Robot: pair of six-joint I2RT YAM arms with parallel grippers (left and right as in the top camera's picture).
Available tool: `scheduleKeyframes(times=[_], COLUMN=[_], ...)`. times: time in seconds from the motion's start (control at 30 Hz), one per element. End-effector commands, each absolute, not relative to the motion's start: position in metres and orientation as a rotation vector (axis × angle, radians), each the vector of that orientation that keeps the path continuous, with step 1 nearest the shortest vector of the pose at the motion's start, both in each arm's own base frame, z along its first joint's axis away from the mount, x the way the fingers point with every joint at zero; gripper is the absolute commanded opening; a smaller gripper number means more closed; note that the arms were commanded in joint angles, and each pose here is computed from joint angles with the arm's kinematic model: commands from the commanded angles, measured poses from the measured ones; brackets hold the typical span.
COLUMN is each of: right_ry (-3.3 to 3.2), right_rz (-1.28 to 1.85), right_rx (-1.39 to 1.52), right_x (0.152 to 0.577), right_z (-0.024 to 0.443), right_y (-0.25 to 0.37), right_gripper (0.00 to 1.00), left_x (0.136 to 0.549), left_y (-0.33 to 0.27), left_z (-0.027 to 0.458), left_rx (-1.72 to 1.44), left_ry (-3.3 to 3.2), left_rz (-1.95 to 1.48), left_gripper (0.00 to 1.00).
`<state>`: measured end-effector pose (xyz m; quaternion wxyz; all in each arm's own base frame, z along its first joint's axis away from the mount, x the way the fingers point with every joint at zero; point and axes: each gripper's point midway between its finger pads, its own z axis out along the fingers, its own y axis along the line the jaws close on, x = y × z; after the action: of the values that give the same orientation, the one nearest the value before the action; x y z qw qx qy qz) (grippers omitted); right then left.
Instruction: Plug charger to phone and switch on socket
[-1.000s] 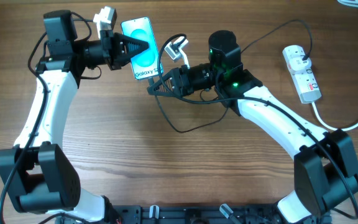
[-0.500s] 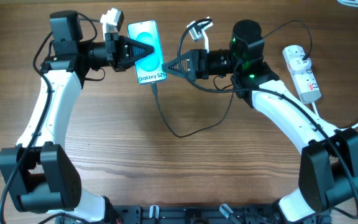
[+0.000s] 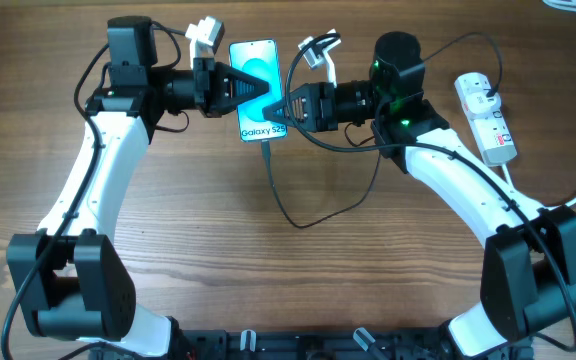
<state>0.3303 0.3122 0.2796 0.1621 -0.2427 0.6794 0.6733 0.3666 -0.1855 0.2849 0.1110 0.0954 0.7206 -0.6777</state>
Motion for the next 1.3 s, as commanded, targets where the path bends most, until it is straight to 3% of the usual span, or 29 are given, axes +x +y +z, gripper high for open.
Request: scheduleKeyframes(times=[0.0, 0.43, 0.57, 0.77, 0.87, 0.97, 1.07, 1.1, 1.17, 1.27], right_ry=[1.9, 2.01, 2.029, 2.035, 2.036, 2.036, 2.036, 2.036, 2.037, 2.094], right_rz=[1.949, 1.979, 1.97, 1.953, 1.954, 1.954, 1.954, 1.954, 1.95, 1.919], right_rx=[-0.781, -0.691, -0.647, -0.618, -0.617, -0.617, -0.617, -0.617, -0.613, -0.529], right_x=[0.317, 0.317, 0.322, 0.326, 0.326, 0.326, 0.326, 0.326, 0.326, 0.333], right_z=[0.292, 0.279, 0.278, 0.277, 0.277, 0.277, 0.277, 0.277, 0.277, 0.267], right_y=[0.315, 0.315, 0.315, 0.316, 0.316, 0.316, 0.316, 0.316, 0.316, 0.315], right_gripper=[0.39, 0.38, 0.21, 0.04, 0.04, 0.04, 0.04, 0.04, 0.04, 0.04], left_x=[0.365, 0.359, 0.359, 0.359, 0.359, 0.359, 0.362, 0.363, 0.366, 0.386], left_y=[-0.187, -0.188, -0.188, -0.188, -0.188, -0.188, -0.187, -0.186, -0.183, -0.169], left_z=[0.289, 0.294, 0.294, 0.294, 0.294, 0.293, 0.292, 0.291, 0.29, 0.278], left_rx=[0.32, 0.403, 0.402, 0.402, 0.402, 0.402, 0.388, 0.383, 0.367, 0.251], left_ry=[2.096, 2.045, 2.046, 2.046, 2.046, 2.046, 2.054, 2.056, 2.058, 2.104], left_rz=[-1.955, -1.974, -1.975, -1.975, -1.975, -1.973, -1.955, -1.948, -1.929, -1.795], left_gripper=[0.04, 0.04, 0.04, 0.06, 0.07, 0.19, 0.45, 0.77, 1.0, 1.0])
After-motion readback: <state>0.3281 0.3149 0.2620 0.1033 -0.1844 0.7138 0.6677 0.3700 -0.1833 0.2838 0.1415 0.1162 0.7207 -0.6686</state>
